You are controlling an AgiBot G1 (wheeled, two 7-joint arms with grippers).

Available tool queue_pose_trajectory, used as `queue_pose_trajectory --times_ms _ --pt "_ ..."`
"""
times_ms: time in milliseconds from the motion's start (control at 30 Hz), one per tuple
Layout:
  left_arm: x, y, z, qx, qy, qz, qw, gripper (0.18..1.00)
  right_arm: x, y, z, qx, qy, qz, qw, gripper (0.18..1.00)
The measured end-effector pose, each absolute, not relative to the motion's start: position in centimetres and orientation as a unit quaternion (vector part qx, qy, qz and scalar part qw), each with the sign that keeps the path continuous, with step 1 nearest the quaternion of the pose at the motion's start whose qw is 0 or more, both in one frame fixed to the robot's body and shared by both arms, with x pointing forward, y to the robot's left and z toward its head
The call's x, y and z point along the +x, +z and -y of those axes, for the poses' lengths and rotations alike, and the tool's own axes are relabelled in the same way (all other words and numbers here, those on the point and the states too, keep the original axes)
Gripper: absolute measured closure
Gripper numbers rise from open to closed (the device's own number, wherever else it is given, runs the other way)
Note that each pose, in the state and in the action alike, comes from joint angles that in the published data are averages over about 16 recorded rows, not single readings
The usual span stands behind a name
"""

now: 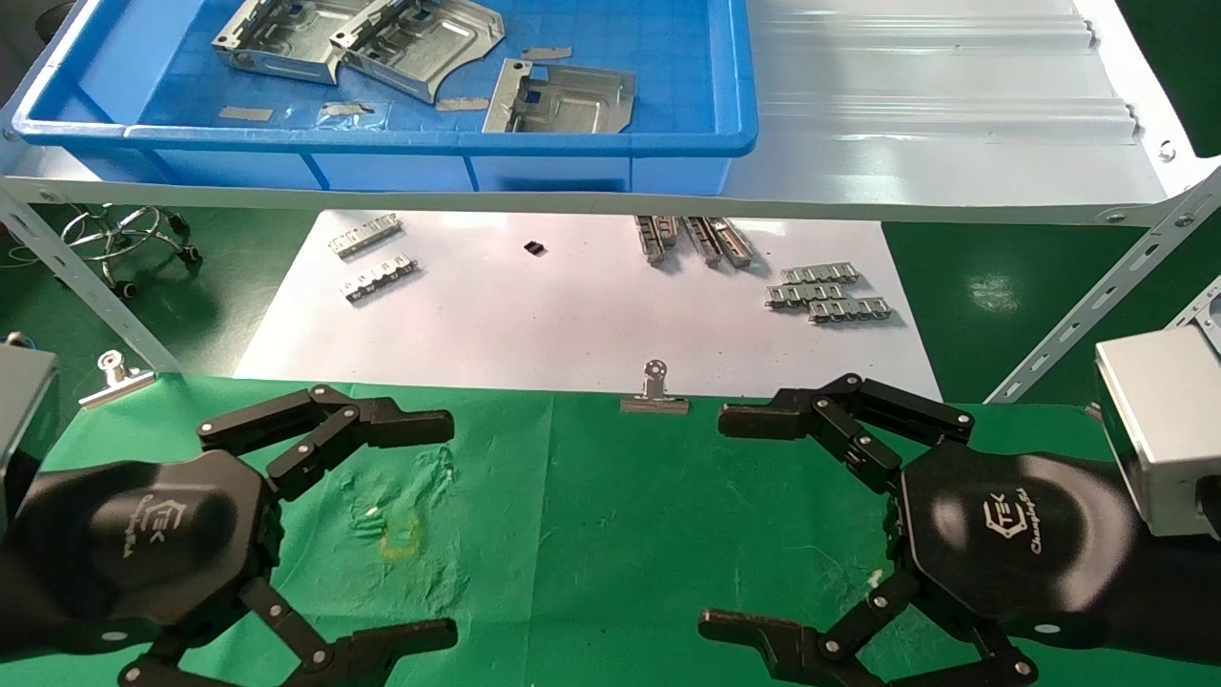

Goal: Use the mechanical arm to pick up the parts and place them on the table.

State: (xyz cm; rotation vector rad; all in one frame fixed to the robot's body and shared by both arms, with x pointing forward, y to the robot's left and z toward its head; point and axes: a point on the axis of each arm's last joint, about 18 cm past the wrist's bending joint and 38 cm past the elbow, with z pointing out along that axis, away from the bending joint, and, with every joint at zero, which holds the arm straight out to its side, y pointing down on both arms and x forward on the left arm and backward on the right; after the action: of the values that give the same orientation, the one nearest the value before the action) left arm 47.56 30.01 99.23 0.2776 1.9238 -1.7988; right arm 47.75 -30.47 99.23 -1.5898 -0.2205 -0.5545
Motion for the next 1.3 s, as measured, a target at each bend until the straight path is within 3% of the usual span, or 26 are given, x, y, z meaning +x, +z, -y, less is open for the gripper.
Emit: queue_pose_trajectory --times_ms 933,1300 --pt "48.0 100.0 -29.9 0.099 -0.665 -0.695 0.254 0.183 47.7 99.2 30.5 -0.703 -0.245 0.097 0.661 0.195" --pt "50.8 104.5 -29.5 0.068 -0.694 -0.651 0.300 0.183 47.7 99.2 30.5 -0.703 -0.245 0.097 0.661 0.297"
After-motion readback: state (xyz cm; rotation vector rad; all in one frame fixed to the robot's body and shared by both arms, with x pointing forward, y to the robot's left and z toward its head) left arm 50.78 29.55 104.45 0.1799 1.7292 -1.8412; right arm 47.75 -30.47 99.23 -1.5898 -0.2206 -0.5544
